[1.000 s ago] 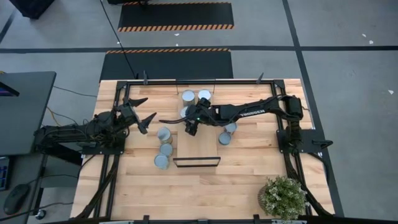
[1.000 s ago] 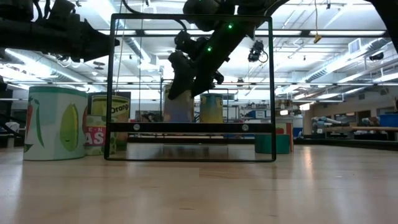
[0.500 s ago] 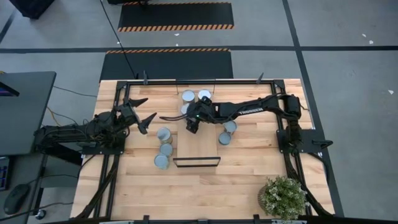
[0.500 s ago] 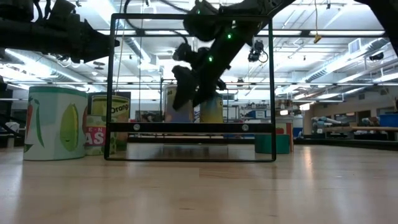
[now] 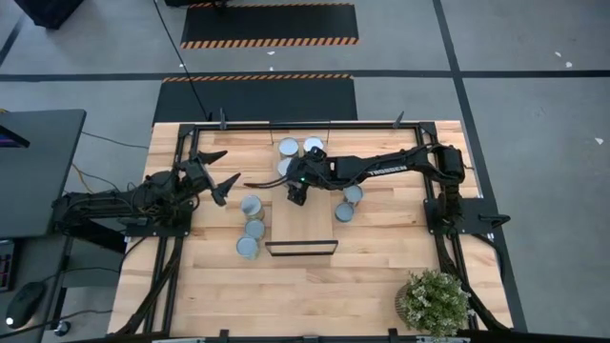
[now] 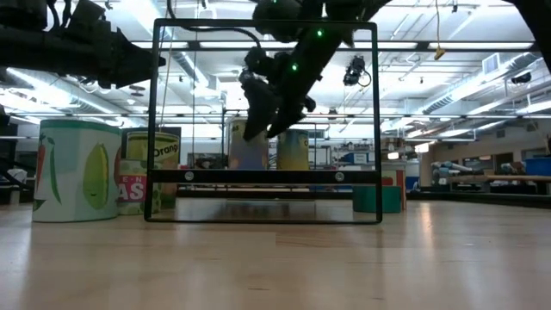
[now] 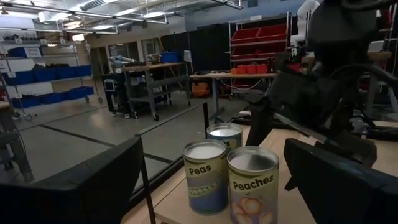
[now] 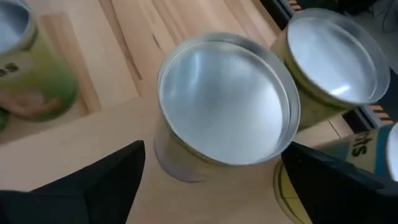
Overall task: Pick and place cans onto a shelf
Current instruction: Put the canned peaches onto the shelf, then put the canned oranges onto the shelf
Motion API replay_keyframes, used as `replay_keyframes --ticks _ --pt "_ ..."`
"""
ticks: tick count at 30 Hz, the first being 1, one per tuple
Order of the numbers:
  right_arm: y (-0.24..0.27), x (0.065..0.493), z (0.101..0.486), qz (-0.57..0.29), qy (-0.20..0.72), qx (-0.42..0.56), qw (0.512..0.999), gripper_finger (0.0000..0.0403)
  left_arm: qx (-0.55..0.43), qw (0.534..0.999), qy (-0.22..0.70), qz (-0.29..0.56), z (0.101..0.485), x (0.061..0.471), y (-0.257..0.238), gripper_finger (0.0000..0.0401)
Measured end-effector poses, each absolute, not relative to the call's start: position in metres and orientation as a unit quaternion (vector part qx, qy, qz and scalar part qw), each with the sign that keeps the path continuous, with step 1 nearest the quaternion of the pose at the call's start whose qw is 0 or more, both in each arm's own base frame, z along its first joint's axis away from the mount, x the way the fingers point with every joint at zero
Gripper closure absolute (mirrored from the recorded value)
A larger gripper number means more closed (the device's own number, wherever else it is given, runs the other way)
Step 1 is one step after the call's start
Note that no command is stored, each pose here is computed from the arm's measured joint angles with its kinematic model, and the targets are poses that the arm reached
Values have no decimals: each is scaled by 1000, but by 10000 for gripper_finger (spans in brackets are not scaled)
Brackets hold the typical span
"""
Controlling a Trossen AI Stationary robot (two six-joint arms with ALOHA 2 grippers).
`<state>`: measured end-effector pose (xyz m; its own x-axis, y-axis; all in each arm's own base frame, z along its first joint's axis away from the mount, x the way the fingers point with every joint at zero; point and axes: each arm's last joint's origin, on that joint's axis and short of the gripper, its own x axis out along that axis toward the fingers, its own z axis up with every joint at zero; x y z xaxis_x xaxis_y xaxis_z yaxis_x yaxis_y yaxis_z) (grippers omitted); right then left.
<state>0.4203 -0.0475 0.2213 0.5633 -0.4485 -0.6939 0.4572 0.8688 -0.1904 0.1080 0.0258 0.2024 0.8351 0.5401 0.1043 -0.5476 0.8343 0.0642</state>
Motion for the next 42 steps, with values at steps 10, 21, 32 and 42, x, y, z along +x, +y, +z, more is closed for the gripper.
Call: replay_keyframes --ticks 10,21,32,42 --pt "-17 429 263 -222 391 -39 893 18 36 961 -33 271 200 109 25 5" --pt "14 440 288 -96 353 -108 924 19 4 977 -15 214 195 110 22 5" --pt "2 438 284 -84 377 -138 912 19 -60 981 47 178 209 109 18 14" --pt "1 413 314 -89 383 -147 907 19 -102 971 193 95 207 119 4 25"
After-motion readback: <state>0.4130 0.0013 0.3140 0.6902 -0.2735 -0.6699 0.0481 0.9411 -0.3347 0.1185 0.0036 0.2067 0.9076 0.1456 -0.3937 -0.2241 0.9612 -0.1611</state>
